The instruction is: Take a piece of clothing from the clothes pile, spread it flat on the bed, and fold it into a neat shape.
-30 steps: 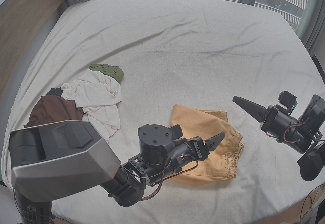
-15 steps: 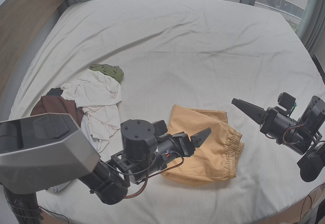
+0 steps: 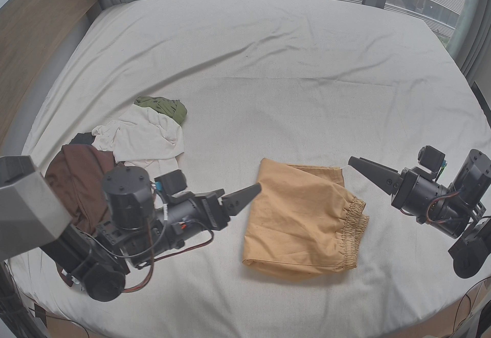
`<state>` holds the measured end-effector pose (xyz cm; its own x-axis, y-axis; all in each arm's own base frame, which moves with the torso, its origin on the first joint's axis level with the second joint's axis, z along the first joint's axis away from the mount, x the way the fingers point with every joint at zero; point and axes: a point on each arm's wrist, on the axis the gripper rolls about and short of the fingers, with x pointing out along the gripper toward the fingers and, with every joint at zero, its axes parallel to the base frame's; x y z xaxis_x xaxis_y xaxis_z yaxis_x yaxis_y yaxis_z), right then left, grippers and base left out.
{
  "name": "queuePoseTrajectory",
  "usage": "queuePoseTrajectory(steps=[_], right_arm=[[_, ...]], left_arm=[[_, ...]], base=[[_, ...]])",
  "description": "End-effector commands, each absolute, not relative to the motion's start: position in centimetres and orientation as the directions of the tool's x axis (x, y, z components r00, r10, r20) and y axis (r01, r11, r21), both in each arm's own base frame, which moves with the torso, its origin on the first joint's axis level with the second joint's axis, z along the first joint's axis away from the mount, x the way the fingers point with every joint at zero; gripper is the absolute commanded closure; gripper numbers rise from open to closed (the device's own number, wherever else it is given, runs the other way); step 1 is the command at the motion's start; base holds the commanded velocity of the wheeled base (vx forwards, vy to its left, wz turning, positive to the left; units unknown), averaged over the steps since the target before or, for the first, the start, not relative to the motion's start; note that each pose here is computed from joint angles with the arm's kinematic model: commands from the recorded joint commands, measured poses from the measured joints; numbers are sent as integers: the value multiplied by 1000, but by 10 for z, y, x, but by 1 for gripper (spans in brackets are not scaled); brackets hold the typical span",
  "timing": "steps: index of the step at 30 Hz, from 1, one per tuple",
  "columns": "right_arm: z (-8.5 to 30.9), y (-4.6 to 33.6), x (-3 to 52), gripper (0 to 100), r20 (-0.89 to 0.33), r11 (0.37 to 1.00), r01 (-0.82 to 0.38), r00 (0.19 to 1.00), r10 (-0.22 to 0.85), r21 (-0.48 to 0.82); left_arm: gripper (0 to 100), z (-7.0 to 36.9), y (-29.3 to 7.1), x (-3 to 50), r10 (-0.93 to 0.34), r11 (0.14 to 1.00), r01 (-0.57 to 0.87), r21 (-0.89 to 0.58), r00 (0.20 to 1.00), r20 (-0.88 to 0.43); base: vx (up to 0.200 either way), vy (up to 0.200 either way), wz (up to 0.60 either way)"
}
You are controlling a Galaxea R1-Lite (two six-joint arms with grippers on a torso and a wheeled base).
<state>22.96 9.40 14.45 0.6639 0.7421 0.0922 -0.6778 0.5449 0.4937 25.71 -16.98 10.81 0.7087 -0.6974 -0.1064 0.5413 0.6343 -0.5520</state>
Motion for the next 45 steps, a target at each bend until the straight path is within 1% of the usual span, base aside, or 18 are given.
queuePoseTrajectory(steps=[1,4,6,7,10,14,17,20,23,25,28,32,37,41,45], right_arm=[[138,93,225,0,65,551,-664,666,743,505],[134,91,222,0,49,557,-654,669,742,512],[134,91,222,0,47,558,-652,670,741,513],[133,90,222,0,42,562,-647,674,738,516],[132,89,222,0,39,564,-644,676,735,517],[128,87,218,0,19,570,-633,678,735,524],[127,87,218,0,12,575,-629,681,733,523],[117,81,222,0,-30,604,-593,700,713,533],[107,72,222,0,-76,651,-569,721,689,501],[93,64,223,0,-135,698,-542,737,662,468],[77,60,221,0,-205,730,-521,734,648,442],[62,59,214,0,-278,747,-507,713,643,430],[45,55,206,0,-362,766,-476,686,631,433],[30,51,204,0,-433,788,-464,661,613,406],[27,51,204,0,-443,790,-460,656,610,406]], left_arm=[[0,125,-133,245,-665,662,548,-511,744,-64],[0,126,-111,242,-654,688,565,-457,755,-51],[0,126,-107,240,-653,690,567,-450,756,-48],[0,124,-98,237,-647,697,570,-435,761,-38],[0,122,-92,234,-647,696,580,-423,762,-20],[0,117,-80,234,-641,708,579,-404,767,-25],[0,115,-77,234,-641,714,580,-393,767,-34],[0,105,-75,232,-642,719,566,-405,763,-73],[0,99,-74,227,-642,726,561,-398,760,-99],[0,90,-73,224,-651,732,569,-375,746,-140],[0,79,-74,223,-662,738,589,-330,727,-183],[0,70,-73,221,-660,747,597,-293,717,-224],[0,67,-72,218,-659,749,590,-302,712,-244],[0,64,-71,214,-658,751,585,-307,707,-260],[0,64,-71,213,-657,751,584,-308,706,-264]], base=[[0,0,0],[0,0,0],[0,0,0],[0,0,0],[0,0,0],[0,0,0],[0,0,0],[0,0,0],[0,0,0],[0,0,0],[0,0,0],[0,0,0],[0,0,0],[0,0,0],[0,0,0]])
